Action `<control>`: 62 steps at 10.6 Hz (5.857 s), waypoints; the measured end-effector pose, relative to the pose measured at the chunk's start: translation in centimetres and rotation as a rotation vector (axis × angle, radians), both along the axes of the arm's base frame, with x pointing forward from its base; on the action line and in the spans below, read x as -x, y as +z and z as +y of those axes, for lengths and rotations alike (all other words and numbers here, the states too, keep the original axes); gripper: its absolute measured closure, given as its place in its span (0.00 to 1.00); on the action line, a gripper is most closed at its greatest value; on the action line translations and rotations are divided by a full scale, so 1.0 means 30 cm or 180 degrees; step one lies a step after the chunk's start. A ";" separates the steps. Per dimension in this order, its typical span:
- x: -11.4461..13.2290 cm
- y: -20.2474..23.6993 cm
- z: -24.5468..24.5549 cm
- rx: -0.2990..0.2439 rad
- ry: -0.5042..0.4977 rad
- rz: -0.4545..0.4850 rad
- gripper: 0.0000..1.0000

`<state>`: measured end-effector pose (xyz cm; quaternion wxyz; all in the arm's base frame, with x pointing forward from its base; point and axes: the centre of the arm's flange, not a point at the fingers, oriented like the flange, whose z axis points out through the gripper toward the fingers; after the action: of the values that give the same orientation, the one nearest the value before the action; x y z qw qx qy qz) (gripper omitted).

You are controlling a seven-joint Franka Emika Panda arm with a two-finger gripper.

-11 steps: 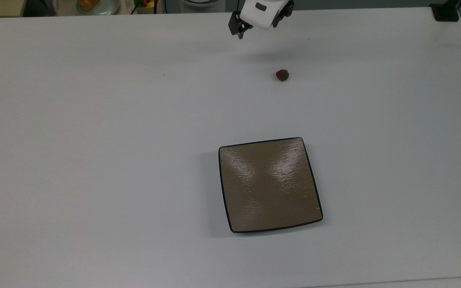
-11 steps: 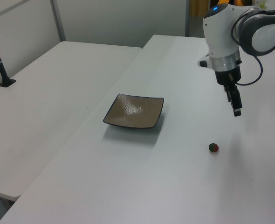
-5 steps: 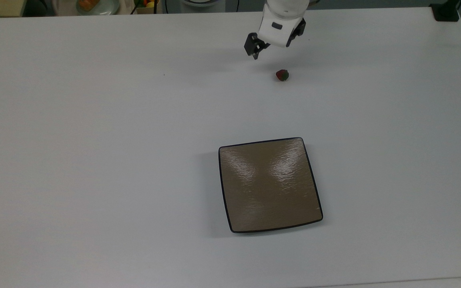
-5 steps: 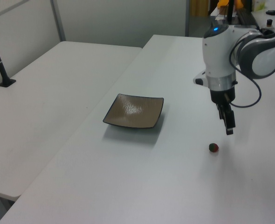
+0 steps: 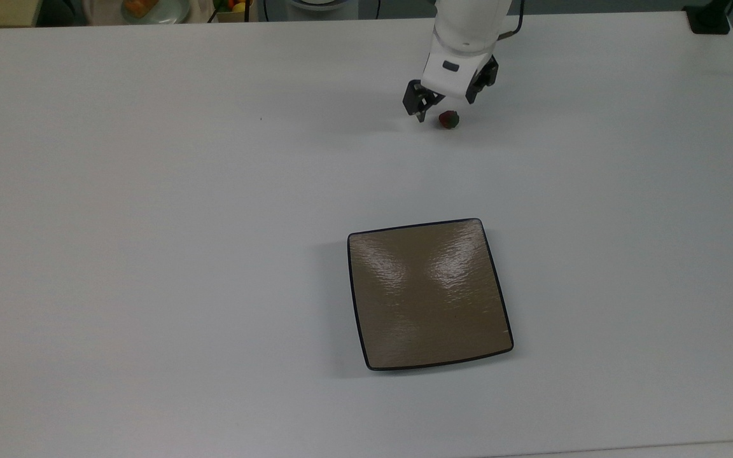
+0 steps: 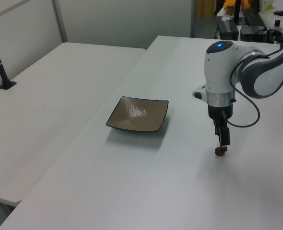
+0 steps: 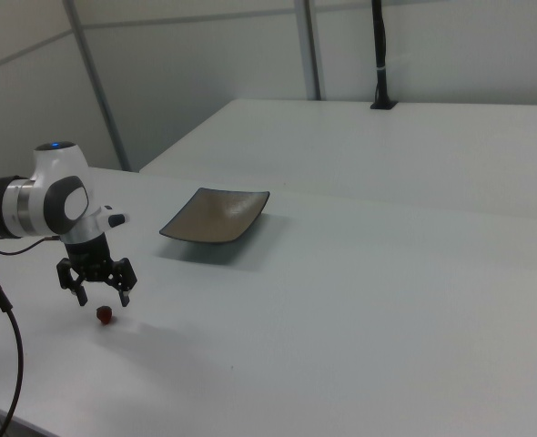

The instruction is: Strawberries on a ceramic plate

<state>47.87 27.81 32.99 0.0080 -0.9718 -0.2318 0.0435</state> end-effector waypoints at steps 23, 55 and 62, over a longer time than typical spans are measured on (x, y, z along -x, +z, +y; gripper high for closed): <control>-0.245 0.635 -0.322 -0.0002 -0.0563 -0.0149 0.68; -0.775 0.064 -0.126 -0.0881 -0.0756 -0.2060 0.20; -0.670 0.487 -0.210 -0.0732 -0.0784 -0.1512 0.00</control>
<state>67.97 21.50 47.61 0.0688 -0.9683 -0.1108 -0.2132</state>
